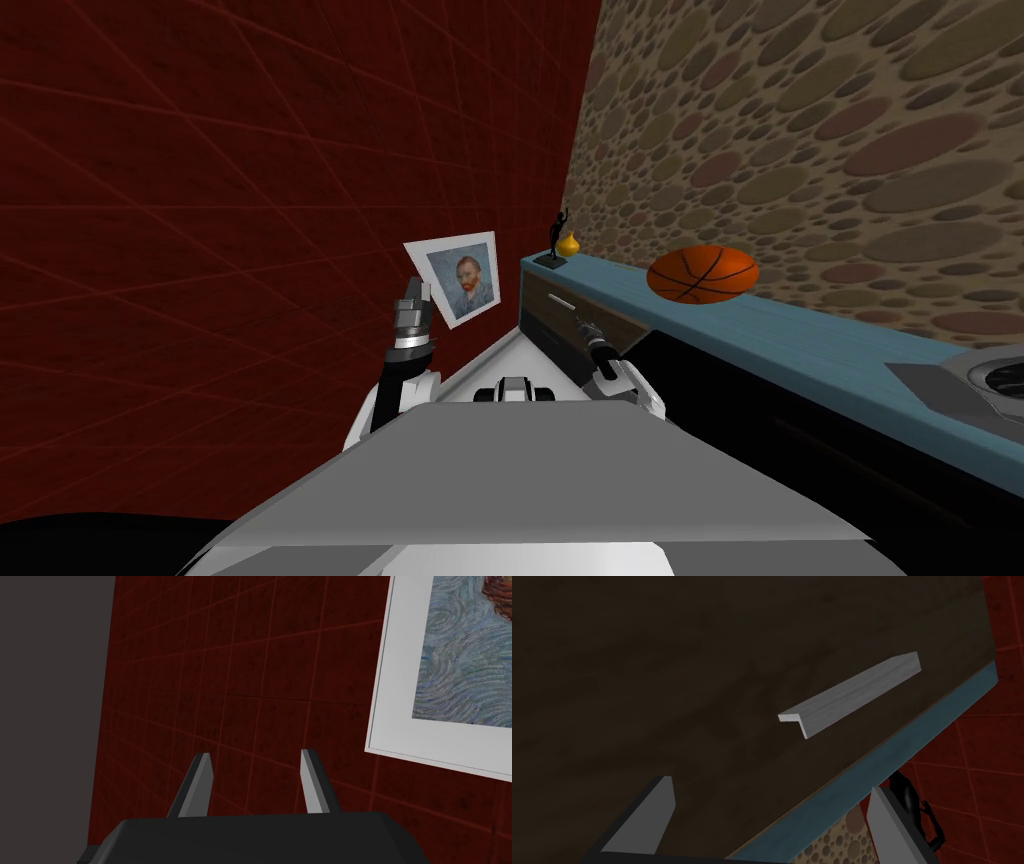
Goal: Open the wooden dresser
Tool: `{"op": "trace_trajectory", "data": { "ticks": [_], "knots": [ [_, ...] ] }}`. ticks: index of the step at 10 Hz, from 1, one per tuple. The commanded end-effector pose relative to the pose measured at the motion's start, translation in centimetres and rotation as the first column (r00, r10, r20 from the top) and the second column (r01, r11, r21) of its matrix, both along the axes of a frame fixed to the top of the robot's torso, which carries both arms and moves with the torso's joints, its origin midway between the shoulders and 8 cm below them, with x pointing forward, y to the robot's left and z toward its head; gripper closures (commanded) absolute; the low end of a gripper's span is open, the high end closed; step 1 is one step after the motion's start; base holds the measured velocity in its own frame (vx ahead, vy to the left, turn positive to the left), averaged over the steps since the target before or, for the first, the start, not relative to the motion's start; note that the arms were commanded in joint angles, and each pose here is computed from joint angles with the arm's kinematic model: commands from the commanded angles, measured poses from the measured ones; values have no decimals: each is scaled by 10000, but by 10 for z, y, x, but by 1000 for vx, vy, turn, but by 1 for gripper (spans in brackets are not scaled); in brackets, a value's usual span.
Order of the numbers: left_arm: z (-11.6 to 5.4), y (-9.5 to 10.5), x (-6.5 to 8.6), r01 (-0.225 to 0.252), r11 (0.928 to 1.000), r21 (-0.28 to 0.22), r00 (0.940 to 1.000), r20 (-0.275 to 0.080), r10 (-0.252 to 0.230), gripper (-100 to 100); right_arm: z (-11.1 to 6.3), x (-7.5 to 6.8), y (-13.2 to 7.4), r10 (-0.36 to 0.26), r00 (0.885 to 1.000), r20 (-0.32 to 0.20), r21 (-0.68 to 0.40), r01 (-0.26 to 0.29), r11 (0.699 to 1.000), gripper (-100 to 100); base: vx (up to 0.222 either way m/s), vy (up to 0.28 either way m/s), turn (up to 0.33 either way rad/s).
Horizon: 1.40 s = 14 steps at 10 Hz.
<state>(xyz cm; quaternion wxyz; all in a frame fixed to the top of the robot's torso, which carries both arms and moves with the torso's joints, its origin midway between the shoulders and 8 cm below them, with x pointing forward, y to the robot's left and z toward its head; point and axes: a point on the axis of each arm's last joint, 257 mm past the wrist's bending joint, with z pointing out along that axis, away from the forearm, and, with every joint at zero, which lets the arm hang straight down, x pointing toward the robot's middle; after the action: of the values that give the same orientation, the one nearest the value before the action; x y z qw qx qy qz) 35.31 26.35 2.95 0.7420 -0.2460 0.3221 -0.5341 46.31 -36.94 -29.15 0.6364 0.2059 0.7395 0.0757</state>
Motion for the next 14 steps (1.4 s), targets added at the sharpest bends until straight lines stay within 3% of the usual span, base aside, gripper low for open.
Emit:
{"op": "trace_trajectory", "data": {
  "ticks": [1,2,5,9,10,11,12,13,14],
  "knots": [
    [0,0,0,1,10000,0,10000,0,-1,0,-21,-2,-20,-489,9964,-695,-778,435,9960,-100,17,66,62],
    [0,0,0,0,10000,0,10000,0,0,0,-34,-3,-32,-719,9912,-1112,-1393,561,9887,-100,27,94,119],
    [0,0,0,0,10000,0,10000,0,0,0,-51,-9,-55,-1363,9762,-1688,-2142,986,9718,-100,27,68,84],
    [0,0,0,0,10000,0,10000,0,0,0,-73,-20,-93,-2346,9405,-2459,-3532,1384,9252,-100,23,73,86],
    [0,0,0,0,10000,0,10000,0,0,0,-75,-22,-107,-2691,9271,-2609,-4146,1441,8985,-100,27,73,123],
    [0,0,0,0,10000,0,10000,0,0,0,-81,-27,-112,-2859,9180,-2747,-4219,1521,8938,-100,26,57,56],
    [0,0,0,0,10000,0,10000,0,0,0,-81,-31,-129,-3310,8993,-2859,-4771,1660,8630,-100,35,75,111],
    [0,0,0,0,10000,0,10000,0,0,0,-86,-34,-132,-3377,8934,-2963,-4890,1618,8571,-100,23,60,57],
    [0,0,0,0,10000,0,10000,0,0,0,-90,-41,-150,-3872,8680,-3108,-5458,1706,8204,-100,31,71,108]
  ]
}}
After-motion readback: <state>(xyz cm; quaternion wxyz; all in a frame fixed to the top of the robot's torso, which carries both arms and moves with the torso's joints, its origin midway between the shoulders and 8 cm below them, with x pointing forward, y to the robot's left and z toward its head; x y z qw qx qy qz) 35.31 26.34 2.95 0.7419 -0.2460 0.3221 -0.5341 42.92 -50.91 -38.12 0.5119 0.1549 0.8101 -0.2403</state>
